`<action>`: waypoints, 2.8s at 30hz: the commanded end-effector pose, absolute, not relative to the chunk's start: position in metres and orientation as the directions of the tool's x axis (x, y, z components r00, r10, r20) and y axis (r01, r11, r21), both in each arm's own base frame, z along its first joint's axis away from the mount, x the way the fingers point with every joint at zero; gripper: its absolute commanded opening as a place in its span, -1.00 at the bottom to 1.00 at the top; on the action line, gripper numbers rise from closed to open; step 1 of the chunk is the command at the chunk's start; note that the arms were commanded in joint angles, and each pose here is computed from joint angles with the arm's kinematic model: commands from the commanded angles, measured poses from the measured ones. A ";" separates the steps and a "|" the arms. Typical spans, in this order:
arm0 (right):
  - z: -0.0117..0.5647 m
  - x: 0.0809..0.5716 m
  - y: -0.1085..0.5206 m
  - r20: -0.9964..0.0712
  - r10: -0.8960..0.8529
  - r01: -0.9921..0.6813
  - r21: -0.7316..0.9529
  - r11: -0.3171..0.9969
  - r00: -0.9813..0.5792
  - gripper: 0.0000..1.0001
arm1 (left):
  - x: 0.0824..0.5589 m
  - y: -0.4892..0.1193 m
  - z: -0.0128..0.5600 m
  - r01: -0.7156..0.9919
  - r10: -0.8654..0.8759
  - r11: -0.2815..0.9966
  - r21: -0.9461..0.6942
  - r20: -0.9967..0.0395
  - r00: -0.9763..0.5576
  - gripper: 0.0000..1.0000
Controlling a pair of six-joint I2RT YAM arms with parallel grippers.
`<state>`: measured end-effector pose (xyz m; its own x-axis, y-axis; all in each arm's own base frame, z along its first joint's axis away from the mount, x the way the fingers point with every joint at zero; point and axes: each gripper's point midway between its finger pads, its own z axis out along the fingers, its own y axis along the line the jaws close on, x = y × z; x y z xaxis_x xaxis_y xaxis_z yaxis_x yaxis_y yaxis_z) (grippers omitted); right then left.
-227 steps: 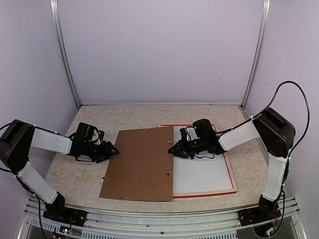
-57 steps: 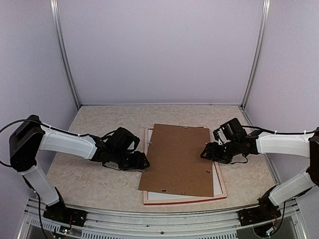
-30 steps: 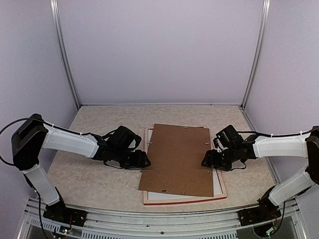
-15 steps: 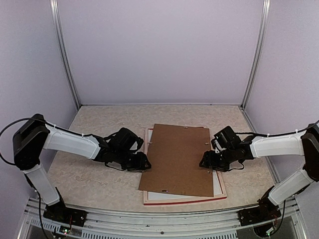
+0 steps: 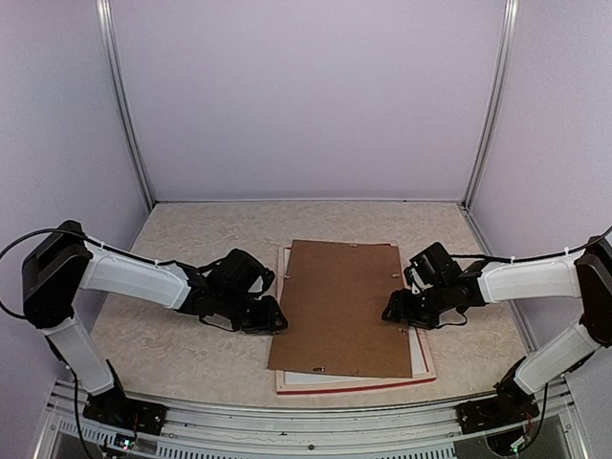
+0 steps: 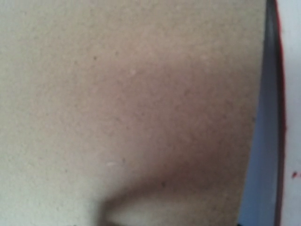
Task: Put the photo into the frame
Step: Place the backboard on the frame body.
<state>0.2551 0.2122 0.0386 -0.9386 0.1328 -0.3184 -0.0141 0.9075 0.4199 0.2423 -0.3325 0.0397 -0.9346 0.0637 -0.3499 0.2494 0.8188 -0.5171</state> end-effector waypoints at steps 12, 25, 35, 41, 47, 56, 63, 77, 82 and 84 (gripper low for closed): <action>0.070 0.270 0.228 -0.402 0.076 -0.115 0.432 0.895 -0.912 0.31 | 0.216 -0.357 0.074 0.323 0.103 0.729 -0.603 -0.370 -0.923 -0.38; 0.069 0.268 0.224 -0.399 0.021 -0.149 0.389 0.909 -0.917 0.29 | 0.197 -0.370 0.066 0.353 0.164 0.716 -0.603 -0.346 -0.924 -0.38; 0.063 0.260 0.220 -0.375 0.024 -0.134 0.389 0.911 -0.927 0.29 | 0.194 -0.372 0.067 0.358 0.169 0.719 -0.595 -0.349 -0.922 -0.38; 0.058 0.255 0.220 -0.355 0.024 -0.128 0.397 0.909 -0.934 0.29 | 0.195 -0.372 0.068 0.361 0.170 0.723 -0.589 -0.355 -0.919 -0.37; 0.051 0.251 0.215 -0.336 0.039 -0.100 0.388 0.916 -0.941 0.29 | 0.197 -0.373 0.069 0.364 0.170 0.725 -0.585 -0.361 -0.917 -0.37; 0.046 0.246 0.211 -0.321 0.049 -0.082 0.382 0.920 -0.946 0.28 | 0.199 -0.374 0.069 0.367 0.170 0.728 -0.579 -0.366 -0.915 -0.37; 0.044 0.249 0.214 -0.326 0.042 -0.089 0.376 0.922 -0.944 0.30 | 0.202 -0.375 0.067 0.370 0.173 0.736 -0.567 -0.371 -0.912 -0.36; 0.048 0.258 0.212 -0.343 0.033 -0.088 0.331 0.939 -0.939 0.30 | 0.212 -0.382 0.066 0.387 0.185 0.745 -0.543 -0.389 -0.903 -0.36; 0.050 0.258 0.209 -0.348 0.038 -0.081 0.321 0.943 -0.937 0.30 | 0.214 -0.385 0.067 0.391 0.187 0.743 -0.543 -0.391 -0.901 -0.35; 0.050 0.258 0.208 -0.348 0.038 -0.080 0.319 0.944 -0.937 0.30 | 0.214 -0.384 0.068 0.391 0.186 0.745 -0.540 -0.395 -0.900 -0.35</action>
<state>0.2595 0.1953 0.0412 -0.9357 0.0592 -0.3478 -0.0469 0.9562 0.2889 0.2005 -0.3553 0.0453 -0.9362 0.1869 -0.2977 0.3189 0.8077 -0.4958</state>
